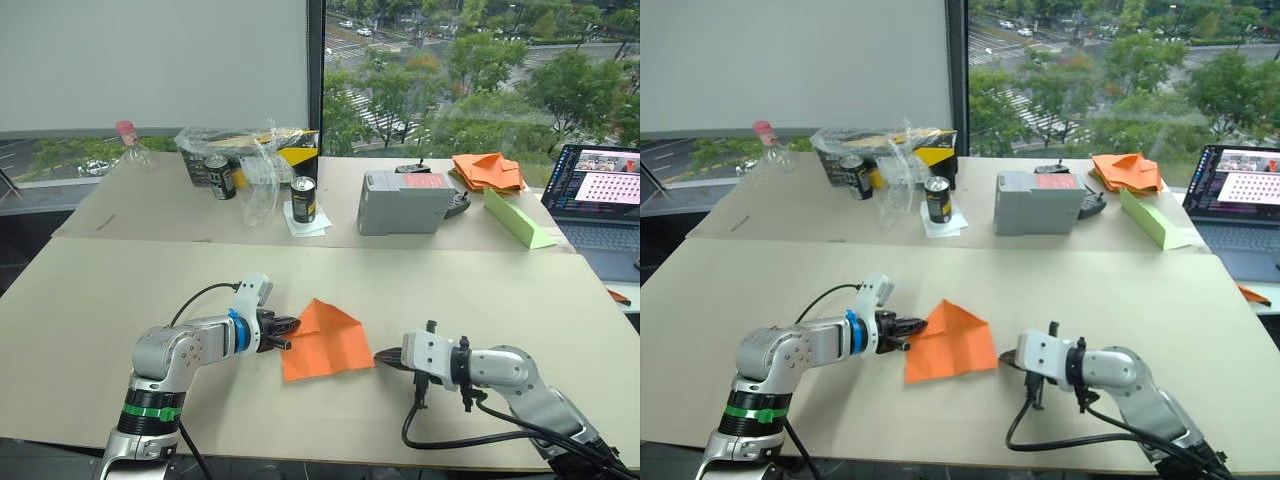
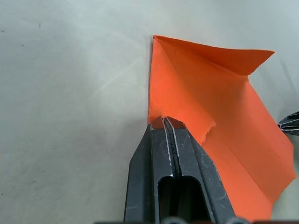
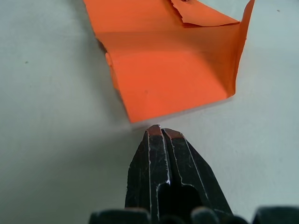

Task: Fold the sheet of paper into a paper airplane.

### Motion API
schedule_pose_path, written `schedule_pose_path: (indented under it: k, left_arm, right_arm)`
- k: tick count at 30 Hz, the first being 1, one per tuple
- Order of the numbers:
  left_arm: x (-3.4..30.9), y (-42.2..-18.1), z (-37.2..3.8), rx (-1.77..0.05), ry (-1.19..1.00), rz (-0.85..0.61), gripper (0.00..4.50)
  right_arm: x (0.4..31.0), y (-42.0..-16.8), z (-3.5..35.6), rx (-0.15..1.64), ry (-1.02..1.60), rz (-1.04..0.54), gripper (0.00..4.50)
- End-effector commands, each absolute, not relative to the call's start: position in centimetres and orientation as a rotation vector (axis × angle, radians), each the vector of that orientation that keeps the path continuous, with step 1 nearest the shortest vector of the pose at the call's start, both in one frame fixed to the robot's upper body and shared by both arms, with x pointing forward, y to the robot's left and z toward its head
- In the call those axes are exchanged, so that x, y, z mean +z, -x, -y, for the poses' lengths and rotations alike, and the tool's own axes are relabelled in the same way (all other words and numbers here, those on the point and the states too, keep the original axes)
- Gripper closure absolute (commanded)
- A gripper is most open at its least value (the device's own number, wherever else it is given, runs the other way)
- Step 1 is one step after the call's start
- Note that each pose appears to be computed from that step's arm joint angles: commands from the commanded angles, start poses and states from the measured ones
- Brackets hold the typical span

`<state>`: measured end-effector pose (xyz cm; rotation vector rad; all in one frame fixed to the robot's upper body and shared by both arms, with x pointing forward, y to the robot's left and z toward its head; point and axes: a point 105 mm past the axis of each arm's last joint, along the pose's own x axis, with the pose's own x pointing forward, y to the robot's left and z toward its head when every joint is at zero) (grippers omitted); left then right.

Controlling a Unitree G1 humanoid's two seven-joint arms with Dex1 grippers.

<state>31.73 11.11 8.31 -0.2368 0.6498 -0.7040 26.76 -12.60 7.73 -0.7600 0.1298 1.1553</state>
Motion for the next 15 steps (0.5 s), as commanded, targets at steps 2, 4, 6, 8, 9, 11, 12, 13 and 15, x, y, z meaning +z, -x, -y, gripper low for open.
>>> schedule_pose_path:
  k: [2, 4, 6, 8, 9, 11, 12, 13, 15]
  left_arm:
    - [7.5, -31.5, -11.6, -0.677, 0.219, -0.680, 4.50]
    - [7.5, -31.5, -11.6, -0.678, 0.218, -0.679, 4.50]
    - [7.6, -31.5, -11.5, -0.679, 0.218, -0.677, 4.50]
    - [7.6, -31.5, -11.5, -0.678, 0.217, -0.677, 4.50]
    - [7.6, -31.6, -11.6, -0.677, 0.217, -0.677, 4.50]
    - [7.6, -31.6, -11.6, -0.677, 0.216, -0.677, 4.50]
    - [7.6, -31.6, -11.6, -0.676, 0.216, -0.677, 4.50]
    - [7.6, -31.6, -11.6, -0.676, 0.216, -0.677, 4.50]
    - [7.6, -31.6, -11.6, -0.675, 0.217, -0.676, 4.50]
  right_arm:
    - [8.0, -26.3, 12.2, 1.181, 0.740, -0.133, 4.48]
    - [8.1, -26.2, 11.6, 1.190, 0.717, -0.127, 4.48]
    - [8.3, -26.4, 11.1, 1.179, 0.683, -0.118, 4.48]
    - [8.4, -26.6, 10.7, 1.171, 0.653, -0.117, 4.48]
    - [8.5, -26.6, 10.6, 1.174, 0.641, -0.115, 4.48]
    - [8.6, -26.6, 10.4, 1.178, 0.629, -0.112, 4.48]
    - [8.7, -26.7, 10.3, 1.175, 0.628, -0.109, 4.48]
    - [8.8, -26.9, 10.3, 1.167, 0.620, -0.103, 4.48]
    - [9.3, -27.5, 10.2, 1.140, 0.604, -0.083, 4.48]
